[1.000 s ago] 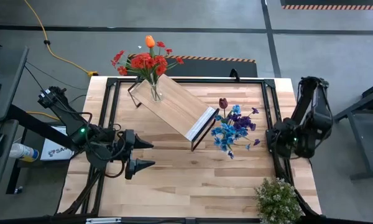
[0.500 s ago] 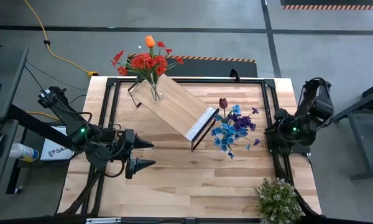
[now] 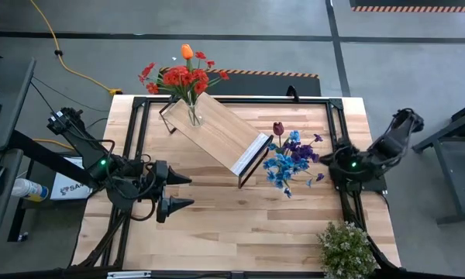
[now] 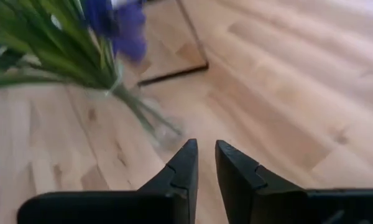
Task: Pick and place flowers into a vace then onto a shelf
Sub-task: Put the transparent flower vase with flowers on the shelf
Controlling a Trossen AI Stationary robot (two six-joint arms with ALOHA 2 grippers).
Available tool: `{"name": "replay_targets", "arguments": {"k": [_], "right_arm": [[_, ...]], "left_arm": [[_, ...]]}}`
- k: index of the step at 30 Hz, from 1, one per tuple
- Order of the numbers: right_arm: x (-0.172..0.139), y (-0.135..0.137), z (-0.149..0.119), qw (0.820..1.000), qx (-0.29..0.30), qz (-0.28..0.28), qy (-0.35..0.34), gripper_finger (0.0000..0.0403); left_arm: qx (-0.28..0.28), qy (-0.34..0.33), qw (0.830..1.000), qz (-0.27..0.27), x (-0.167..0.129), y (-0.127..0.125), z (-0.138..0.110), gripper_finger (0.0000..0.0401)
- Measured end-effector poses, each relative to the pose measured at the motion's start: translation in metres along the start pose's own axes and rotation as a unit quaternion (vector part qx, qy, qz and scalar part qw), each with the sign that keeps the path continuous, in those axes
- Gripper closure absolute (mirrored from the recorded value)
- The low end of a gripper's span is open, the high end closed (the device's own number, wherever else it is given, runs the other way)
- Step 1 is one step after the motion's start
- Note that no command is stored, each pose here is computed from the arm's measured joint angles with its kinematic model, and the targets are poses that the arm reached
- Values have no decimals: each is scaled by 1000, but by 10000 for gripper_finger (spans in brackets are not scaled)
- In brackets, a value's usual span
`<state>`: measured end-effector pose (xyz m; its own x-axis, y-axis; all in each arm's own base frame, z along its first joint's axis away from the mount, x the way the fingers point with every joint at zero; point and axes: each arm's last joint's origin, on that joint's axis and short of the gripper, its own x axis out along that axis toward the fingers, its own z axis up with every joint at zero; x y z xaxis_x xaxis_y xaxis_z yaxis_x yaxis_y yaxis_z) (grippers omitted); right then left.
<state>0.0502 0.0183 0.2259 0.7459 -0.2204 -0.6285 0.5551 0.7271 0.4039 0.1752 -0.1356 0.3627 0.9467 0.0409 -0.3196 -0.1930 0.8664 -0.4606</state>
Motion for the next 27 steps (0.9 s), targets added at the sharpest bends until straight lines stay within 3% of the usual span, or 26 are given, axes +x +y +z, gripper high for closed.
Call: {"name": "replay_targets", "arguments": {"k": [11,27], "right_arm": [[55,9,-45,995,34,81,-38,359],[62,9,-54,993,44,106,-5,349]], "left_arm": [[-5,-1,1000,-1,0,0,0,2],[-11,1,1000,-2,0,0,0,2]]}}
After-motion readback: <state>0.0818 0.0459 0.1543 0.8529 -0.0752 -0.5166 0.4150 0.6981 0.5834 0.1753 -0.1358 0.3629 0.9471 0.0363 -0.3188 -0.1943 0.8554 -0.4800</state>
